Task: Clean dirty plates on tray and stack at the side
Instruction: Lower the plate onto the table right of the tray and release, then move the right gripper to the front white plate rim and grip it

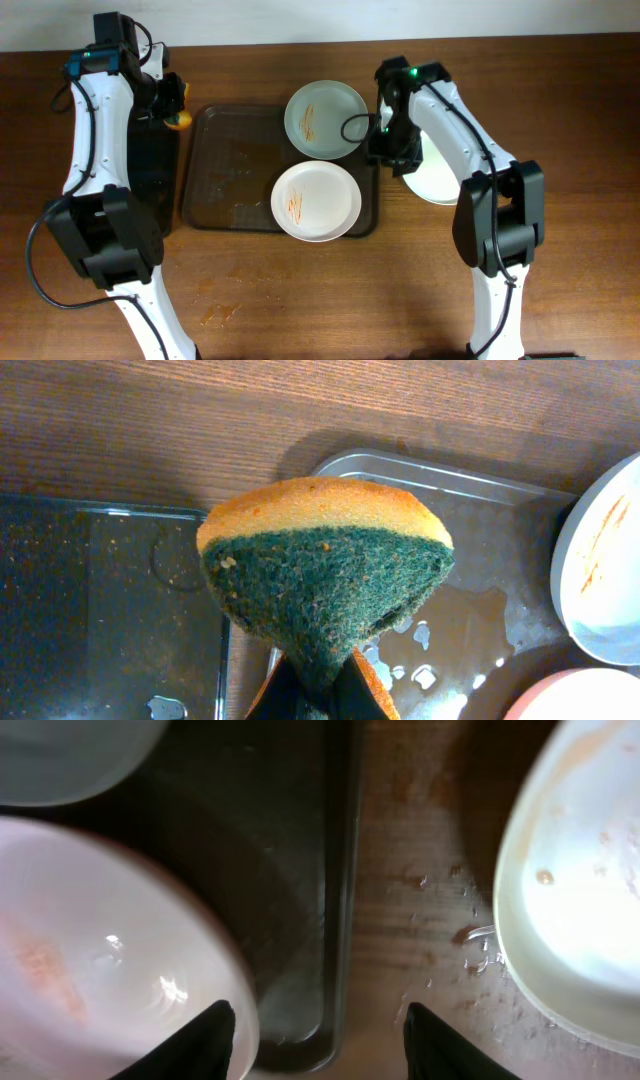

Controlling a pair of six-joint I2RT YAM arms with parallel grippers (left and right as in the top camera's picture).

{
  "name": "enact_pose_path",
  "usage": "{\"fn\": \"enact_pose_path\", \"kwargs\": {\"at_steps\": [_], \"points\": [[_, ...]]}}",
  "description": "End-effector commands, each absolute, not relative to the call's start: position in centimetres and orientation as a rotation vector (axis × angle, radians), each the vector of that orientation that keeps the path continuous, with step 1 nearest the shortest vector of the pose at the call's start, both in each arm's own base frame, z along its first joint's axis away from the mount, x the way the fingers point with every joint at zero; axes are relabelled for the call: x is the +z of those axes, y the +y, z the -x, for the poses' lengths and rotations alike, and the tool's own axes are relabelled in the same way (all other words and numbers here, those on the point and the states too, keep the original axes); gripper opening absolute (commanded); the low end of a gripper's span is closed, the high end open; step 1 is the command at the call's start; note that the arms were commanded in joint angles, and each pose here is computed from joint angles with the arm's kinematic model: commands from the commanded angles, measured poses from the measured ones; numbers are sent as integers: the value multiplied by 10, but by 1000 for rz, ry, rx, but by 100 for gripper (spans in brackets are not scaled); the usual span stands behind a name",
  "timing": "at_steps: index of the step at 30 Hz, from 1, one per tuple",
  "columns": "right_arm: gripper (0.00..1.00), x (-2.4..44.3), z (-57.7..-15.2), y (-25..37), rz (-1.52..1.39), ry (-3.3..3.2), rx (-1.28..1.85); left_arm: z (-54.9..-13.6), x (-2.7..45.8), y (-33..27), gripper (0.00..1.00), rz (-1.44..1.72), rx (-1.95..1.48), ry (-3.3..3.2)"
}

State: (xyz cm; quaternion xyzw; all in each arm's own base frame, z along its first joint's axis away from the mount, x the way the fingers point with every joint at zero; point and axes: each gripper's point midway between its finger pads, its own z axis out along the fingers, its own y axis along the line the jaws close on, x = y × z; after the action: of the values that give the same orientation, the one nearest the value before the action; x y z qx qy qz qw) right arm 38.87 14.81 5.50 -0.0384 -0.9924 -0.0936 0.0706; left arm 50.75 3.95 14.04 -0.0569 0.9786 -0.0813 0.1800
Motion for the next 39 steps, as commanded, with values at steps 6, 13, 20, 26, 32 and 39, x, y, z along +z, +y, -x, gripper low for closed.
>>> {"fn": "enact_pose_path", "kwargs": {"at_steps": [6,13,20,26,32,39], "points": [[28,4,-373,141,96,-2974,-243,-512,149,41,1,171,-222,2739],[6,-10,-365,143,78,-2970,-225,-512,148,41,1,171,-223,2739],[4,-14,-388,126,-26,-3086,-81,-512,149,41,1,171,-222,2739],[4,-14,-396,109,-50,-3118,29,-512,149,41,1,171,-223,2739],[4,-14,-399,92,-96,-3107,-7,-512,149,41,1,171,-223,2739],[55,43,-404,134,-91,-3059,-367,-512,148,41,1,171,-223,2739]]}}
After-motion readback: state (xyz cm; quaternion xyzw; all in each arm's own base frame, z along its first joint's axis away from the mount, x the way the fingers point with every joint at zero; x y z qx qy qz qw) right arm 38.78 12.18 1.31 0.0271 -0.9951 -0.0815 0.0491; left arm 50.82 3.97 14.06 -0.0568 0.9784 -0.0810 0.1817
